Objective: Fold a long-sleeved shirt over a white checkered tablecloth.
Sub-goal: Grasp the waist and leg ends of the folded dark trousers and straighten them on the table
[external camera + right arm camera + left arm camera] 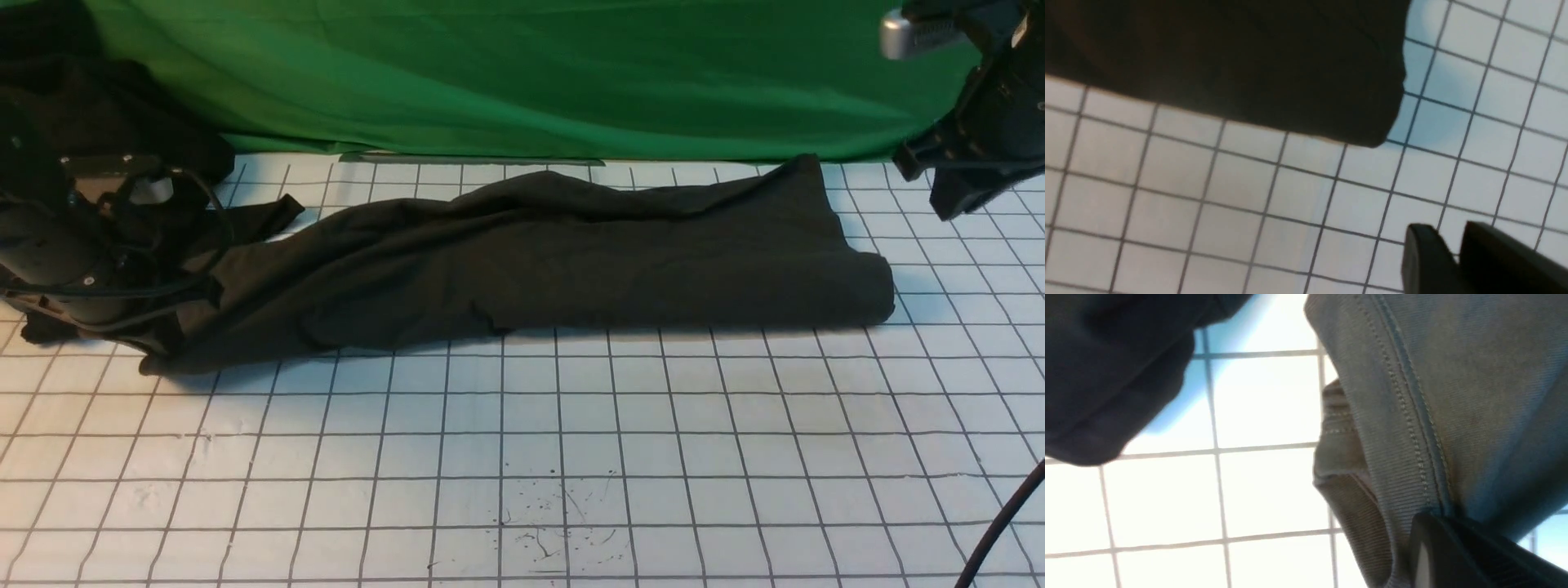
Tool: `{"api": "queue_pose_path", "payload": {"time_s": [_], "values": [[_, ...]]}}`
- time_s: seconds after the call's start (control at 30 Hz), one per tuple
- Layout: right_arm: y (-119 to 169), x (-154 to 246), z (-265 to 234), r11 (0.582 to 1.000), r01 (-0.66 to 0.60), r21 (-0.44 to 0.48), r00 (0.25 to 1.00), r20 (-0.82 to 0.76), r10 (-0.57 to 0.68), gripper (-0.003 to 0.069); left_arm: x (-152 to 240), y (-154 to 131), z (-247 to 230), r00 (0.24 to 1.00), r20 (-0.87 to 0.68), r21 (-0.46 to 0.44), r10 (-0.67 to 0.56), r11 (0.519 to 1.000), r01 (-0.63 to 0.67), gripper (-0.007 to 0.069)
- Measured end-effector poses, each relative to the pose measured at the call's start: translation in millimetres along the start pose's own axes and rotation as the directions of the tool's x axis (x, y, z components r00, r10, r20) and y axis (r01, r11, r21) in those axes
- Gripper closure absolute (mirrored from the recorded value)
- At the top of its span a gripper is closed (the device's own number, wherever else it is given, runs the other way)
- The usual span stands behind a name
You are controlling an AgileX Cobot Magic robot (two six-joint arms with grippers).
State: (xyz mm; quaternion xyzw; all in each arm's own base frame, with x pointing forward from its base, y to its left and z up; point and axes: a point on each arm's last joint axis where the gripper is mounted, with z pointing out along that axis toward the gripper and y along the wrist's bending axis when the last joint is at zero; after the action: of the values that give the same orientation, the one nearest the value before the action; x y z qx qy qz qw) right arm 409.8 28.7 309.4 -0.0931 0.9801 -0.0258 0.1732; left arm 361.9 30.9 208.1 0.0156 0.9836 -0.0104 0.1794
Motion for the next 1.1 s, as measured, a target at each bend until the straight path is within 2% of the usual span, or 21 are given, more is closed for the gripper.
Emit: {"api": "queue_pose_path", "payload": {"time_s": [0.03,0.13,0.17,0.23,0.47,0.57,0.67,0.7,0.73,0.87,1.0,1.1], "values": [[-11,0,18,0.997,-0.060,-0.055,0.998,-0.025,0.059,0.0407,-1,2,0,1.000,0.010,-0.018,0.013,1.000,-0.012,0.0604],[-27,-1,51,0.981,-0.129,-0.147,0.991,-0.054,0.122,0.0293,-4,4,0,0.998,0.043,-0.044,0.035,0.998,-0.033,0.0604],[-27,-2,51,0.980,-0.130,-0.153,0.991,-0.050,0.124,0.0286,-4,4,0,0.998,0.044,-0.045,0.036,0.998,-0.034,0.0604],[-32,-4,78,0.970,-0.163,-0.180,0.986,-0.053,0.156,0.0219,-6,5,0,0.997,0.066,-0.054,0.042,0.998,-0.039,0.0604],[-28,-7,123,0.954,-0.184,-0.237,0.983,-0.055,0.176,0.0193,-7,5,0,0.996,0.078,-0.059,0.046,0.997,-0.041,0.0604],[-23,-6,135,0.943,-0.175,-0.282,0.984,-0.073,0.160,0.0242,-7,5,0,0.996,0.078,-0.061,0.048,0.997,-0.043,0.0604],[-23,-3,137,0.944,-0.146,-0.295,0.988,-0.091,0.124,0.0529,-7,5,0,0.997,0.070,-0.059,0.045,0.997,-0.041,0.0604],[-23,-3,137,0.944,-0.144,-0.296,0.988,-0.094,0.122,0.0541,-6,5,0,0.997,0.067,-0.058,0.044,0.997,-0.040,0.0604],[-27,0,135,0.946,-0.141,-0.291,0.987,-0.115,0.112,0.0612,-4,5,-3,0.998,0.046,-0.055,0.030,0.998,-0.028,0.0604],[-37,8,120,0.967,-0.108,-0.231,0.983,-0.170,0.069,0.0648,-1,7,-12,0.999,0.033,-0.083,0.008,0.997,-0.005,0.0604],[-53,25,84,0.988,-0.104,-0.111,0.977,-0.196,0.081,0.0652,10,7,-29,0.999,0.040,-0.110,-0.015,0.994,0.019,0.0604],[-55,47,69,0.990,-0.115,-0.086,0.969,-0.228,0.093,0.0652,27,5,-30,0.999,0.032,-0.117,-0.021,0.993,0.025,0.0604]]}}
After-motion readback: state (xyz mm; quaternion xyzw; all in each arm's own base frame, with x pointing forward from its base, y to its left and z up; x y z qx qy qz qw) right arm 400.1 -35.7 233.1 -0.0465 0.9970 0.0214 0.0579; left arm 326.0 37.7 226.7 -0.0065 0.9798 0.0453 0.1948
